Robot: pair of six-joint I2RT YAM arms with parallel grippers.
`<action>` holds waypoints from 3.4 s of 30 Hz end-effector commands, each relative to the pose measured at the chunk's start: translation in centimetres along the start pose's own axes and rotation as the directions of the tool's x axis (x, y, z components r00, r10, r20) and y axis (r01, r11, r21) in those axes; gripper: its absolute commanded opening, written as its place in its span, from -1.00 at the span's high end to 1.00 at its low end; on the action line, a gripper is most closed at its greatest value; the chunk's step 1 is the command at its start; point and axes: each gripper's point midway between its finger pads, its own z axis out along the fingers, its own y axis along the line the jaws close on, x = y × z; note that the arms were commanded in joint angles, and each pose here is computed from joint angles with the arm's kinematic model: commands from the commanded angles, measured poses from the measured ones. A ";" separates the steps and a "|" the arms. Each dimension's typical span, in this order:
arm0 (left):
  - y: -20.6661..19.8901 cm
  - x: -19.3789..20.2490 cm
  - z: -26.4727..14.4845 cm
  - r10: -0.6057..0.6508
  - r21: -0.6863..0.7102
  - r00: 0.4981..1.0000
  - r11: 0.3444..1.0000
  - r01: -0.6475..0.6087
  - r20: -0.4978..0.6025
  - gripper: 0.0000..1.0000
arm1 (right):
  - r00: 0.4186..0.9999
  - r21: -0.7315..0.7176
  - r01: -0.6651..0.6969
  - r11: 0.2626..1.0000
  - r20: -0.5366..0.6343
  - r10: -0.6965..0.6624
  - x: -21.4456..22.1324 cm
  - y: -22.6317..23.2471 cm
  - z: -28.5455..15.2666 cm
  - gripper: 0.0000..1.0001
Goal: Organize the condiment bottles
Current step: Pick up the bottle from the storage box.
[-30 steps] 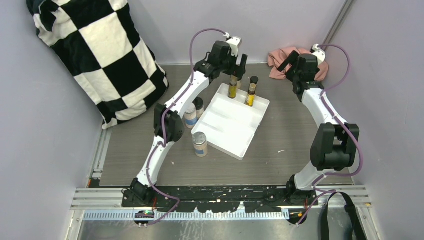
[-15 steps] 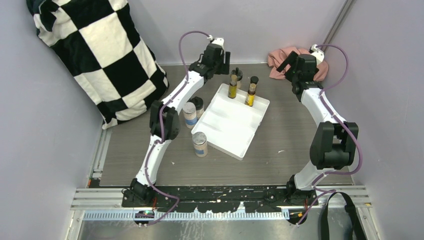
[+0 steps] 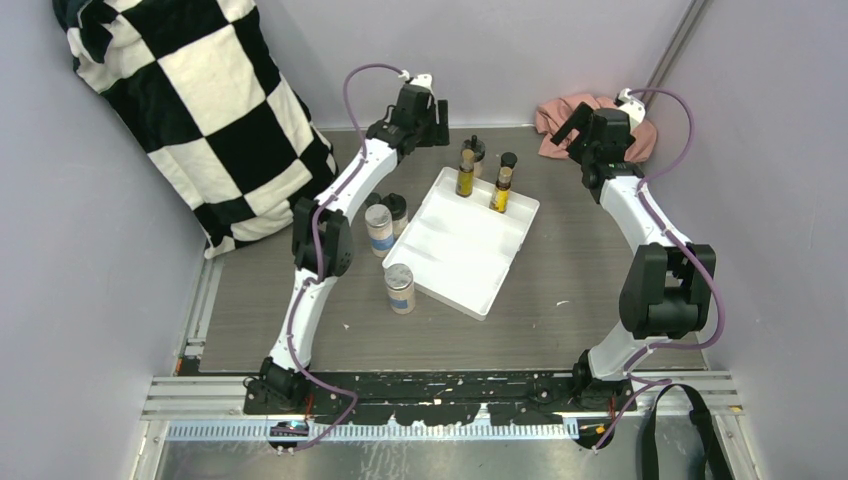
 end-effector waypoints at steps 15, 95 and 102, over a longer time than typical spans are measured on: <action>-3.0 -3.5 -4.4 -0.006 0.144 0.999 0.990 0.000 0.047 -0.31 | 0.994 -0.103 0.088 0.991 0.068 -0.081 -3.3 4.8 -3.2 -0.99; 3.3 -5.8 -7.0 -0.213 -0.017 0.966 0.976 0.218 0.146 -0.29 | 0.746 -0.473 0.484 0.736 -0.217 -0.630 14.6 21.0 -0.8 0.02; 3.3 -5.6 -7.0 -0.211 -0.016 0.967 0.976 0.216 0.141 -0.29 | 0.745 -0.465 0.486 0.740 -0.222 -0.629 14.6 20.7 -0.8 0.40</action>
